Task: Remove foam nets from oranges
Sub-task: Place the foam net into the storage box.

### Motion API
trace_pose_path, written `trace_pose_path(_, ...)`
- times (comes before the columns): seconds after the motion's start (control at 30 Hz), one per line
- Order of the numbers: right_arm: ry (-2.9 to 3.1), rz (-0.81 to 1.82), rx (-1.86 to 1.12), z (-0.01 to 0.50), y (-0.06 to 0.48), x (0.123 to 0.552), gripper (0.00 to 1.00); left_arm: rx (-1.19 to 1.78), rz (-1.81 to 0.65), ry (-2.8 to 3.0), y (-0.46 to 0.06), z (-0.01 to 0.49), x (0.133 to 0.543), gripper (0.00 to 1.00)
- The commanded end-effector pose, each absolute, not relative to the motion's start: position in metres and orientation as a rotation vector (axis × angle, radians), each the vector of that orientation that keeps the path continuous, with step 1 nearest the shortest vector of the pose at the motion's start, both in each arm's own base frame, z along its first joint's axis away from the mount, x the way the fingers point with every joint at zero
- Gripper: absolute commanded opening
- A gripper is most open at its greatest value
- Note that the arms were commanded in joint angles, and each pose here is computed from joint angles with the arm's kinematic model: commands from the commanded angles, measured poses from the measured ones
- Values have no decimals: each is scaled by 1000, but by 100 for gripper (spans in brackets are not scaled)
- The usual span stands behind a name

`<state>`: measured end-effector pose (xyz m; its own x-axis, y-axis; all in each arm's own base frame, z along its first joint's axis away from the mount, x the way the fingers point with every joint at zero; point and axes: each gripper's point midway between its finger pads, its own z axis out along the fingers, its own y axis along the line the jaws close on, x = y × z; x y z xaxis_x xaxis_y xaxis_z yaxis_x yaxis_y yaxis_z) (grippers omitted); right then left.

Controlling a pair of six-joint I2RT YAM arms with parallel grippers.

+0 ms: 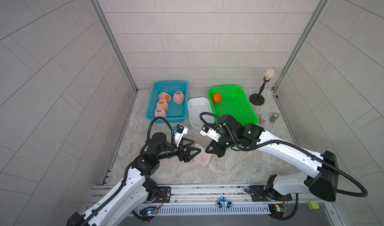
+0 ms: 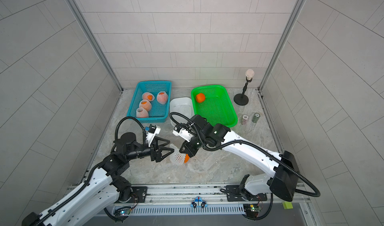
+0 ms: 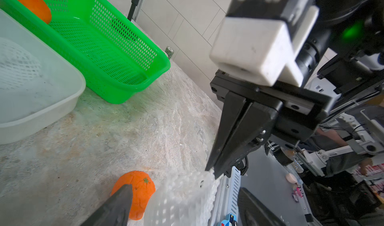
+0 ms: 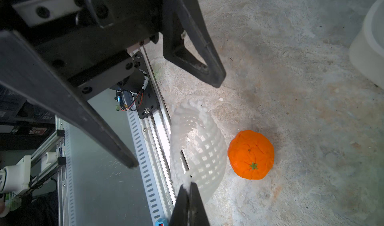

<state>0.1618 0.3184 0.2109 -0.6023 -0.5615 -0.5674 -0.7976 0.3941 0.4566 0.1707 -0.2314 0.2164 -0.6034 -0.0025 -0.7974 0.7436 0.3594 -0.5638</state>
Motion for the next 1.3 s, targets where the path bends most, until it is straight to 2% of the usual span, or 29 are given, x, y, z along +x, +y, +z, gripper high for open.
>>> trace_pose_path(0.0, 2242, 1080, -1226, 229, 319, 156, 0, 675, -1403, 1725, -240, 251, 169, 85)
trace_pose_path(0.27, 2222, 1087, -1209, 239, 317, 162, 0, 638, -1469, 1788, -244, 241, 171, 76)
trace_pose_path(0.6, 2204, 1108, -1172, 248, 312, 171, 0, 620, -1470, 1843, -244, 233, 171, 73)
trace_pose_path(0.83, 2210, 1106, -1137, 250, 308, 176, 0, 561, -1462, 1953, -247, 216, 181, 54)
trace_pose_path(1.2, 2245, 1040, -1074, 240, 301, 186, 0, 456, -1466, 1940, -241, 222, 186, 32)
trace_pose_path(1.27, 2251, 1028, -1061, 239, 301, 189, 4, 432, -1479, 1933, -240, 224, 186, 27)
